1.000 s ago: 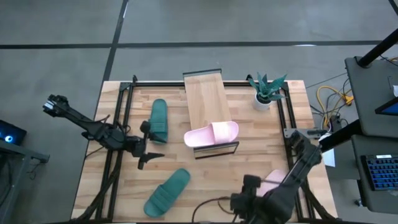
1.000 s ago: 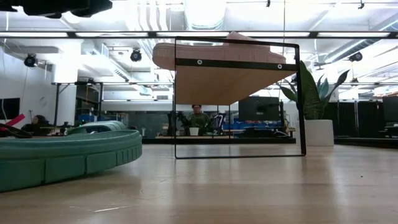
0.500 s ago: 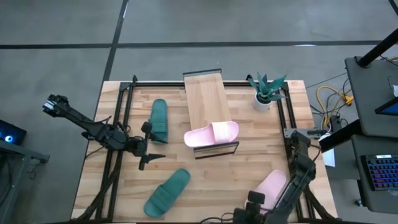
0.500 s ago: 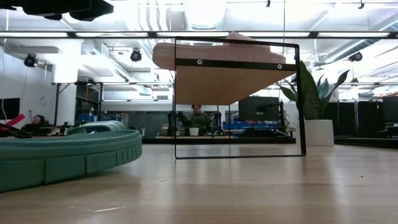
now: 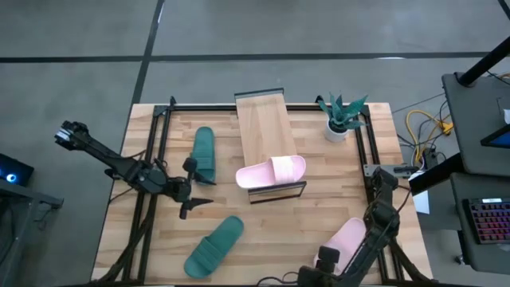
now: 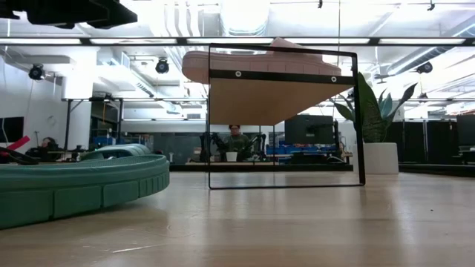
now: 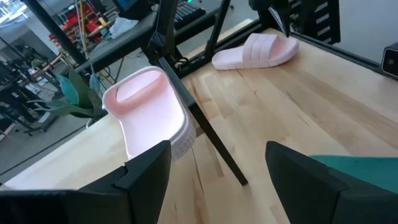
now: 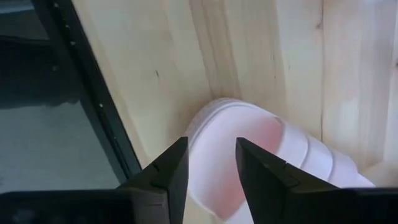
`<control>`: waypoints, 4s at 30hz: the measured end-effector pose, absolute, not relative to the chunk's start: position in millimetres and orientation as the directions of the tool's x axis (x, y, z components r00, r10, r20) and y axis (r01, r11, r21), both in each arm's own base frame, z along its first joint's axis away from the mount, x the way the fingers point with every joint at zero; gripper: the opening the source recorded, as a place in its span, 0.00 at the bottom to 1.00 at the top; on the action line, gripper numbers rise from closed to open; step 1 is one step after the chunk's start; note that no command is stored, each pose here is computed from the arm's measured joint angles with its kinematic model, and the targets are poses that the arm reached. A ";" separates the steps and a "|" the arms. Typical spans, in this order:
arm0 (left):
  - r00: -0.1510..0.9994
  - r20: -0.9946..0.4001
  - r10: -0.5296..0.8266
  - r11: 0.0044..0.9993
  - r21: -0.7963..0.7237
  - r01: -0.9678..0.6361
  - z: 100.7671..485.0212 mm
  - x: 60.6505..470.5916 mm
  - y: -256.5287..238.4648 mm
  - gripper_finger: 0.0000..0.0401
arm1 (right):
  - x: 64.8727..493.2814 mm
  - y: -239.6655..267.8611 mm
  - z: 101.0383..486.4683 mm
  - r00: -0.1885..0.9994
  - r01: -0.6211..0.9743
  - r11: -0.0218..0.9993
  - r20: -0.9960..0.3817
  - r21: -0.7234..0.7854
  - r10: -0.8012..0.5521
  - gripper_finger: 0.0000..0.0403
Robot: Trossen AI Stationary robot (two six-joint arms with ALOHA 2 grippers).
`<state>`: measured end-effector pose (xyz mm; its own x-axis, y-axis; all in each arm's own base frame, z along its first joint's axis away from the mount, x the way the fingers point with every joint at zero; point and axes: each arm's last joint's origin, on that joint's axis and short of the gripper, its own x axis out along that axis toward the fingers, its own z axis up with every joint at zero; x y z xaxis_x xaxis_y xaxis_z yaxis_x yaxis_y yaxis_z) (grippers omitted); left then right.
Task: Pick and place slides into the shelf
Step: Put the pink slide on the shelf
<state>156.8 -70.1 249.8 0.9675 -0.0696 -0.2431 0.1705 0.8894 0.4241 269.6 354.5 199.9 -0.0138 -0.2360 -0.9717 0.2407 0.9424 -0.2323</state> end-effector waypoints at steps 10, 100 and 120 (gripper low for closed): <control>0.954 -0.294 -0.063 0.878 0.439 0.193 240.6 164.6 -74.2 0.62 | 269.4 354.7 200.6 -0.119 -0.147 0.980 -0.981 -0.133 -0.151 0.28; 0.930 -0.365 -0.050 0.875 0.433 0.217 215.6 168.2 -76.1 0.62 | 275.6 276.6 148.0 -0.400 -0.413 0.909 -0.887 -0.052 -0.232 0.39; 0.930 -0.365 -0.050 0.875 0.433 0.217 215.5 168.2 -76.1 0.62 | 285.2 272.7 162.3 -0.378 -0.385 0.918 -0.892 -0.091 -0.247 0.03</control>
